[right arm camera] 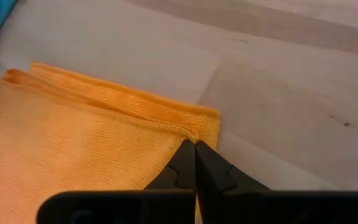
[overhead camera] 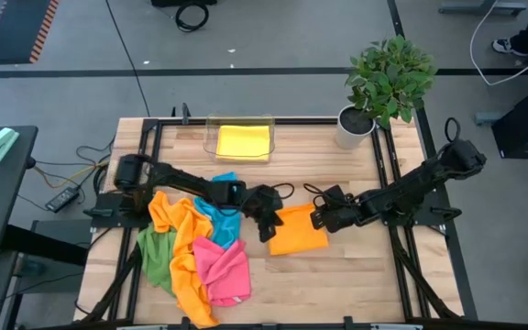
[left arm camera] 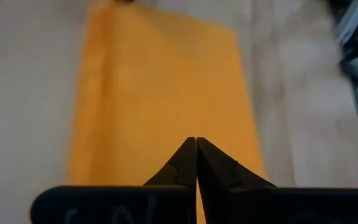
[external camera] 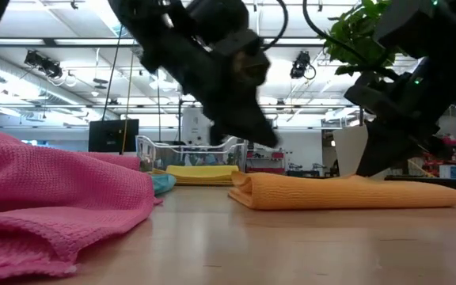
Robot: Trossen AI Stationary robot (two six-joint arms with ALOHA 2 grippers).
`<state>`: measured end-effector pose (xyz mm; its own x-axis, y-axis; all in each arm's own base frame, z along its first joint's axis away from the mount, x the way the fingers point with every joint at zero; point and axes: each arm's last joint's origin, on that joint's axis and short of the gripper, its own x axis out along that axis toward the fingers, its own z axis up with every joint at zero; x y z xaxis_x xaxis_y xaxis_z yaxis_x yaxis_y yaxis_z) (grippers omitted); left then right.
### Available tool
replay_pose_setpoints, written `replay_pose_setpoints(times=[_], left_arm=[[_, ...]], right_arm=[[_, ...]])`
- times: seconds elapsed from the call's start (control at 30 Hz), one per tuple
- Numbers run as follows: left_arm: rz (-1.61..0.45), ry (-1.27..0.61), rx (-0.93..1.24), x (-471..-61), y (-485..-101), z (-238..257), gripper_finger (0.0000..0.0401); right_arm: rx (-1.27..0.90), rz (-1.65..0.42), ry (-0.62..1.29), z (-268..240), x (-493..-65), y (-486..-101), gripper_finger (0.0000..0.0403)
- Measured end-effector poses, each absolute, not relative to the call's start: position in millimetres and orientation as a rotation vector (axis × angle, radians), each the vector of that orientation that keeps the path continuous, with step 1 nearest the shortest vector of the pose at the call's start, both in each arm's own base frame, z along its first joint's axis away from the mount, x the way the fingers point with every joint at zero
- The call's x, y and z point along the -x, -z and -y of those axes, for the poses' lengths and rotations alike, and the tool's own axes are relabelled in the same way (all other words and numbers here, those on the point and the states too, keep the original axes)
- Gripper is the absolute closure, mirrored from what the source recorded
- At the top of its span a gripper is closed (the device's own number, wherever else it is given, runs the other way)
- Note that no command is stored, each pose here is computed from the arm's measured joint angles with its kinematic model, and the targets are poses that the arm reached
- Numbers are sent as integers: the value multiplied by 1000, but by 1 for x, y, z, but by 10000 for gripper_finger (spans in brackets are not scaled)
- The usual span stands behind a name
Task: Fold microfiber towels
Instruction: Fold the orange microfiber towel
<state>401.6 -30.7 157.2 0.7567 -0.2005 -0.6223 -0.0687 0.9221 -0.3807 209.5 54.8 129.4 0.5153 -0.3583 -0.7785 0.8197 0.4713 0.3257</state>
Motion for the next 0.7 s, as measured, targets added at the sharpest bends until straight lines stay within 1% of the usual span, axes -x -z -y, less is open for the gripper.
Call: replay_pose_setpoints(times=[0.1,0.2,0.3,0.47,0.6,0.7], left_arm=[[-645,83,425,-414,-139,31,394],[-692,12,443,-417,-118,23,391],[-699,-54,437,-417,-113,13,395],[-671,-103,425,-417,-119,0,391],[-622,-114,431,-415,-139,-9,396],[-590,-110,409,-411,-158,-13,392]], right_arm=[[-764,-697,805,-53,-209,-129,400],[-760,-698,809,-51,-210,-129,400],[-753,-697,811,-50,-210,-129,398],[-734,-702,807,-50,-210,-129,381],[-720,-711,835,-45,-209,-129,366],[-712,-724,874,-38,-205,-132,352]])
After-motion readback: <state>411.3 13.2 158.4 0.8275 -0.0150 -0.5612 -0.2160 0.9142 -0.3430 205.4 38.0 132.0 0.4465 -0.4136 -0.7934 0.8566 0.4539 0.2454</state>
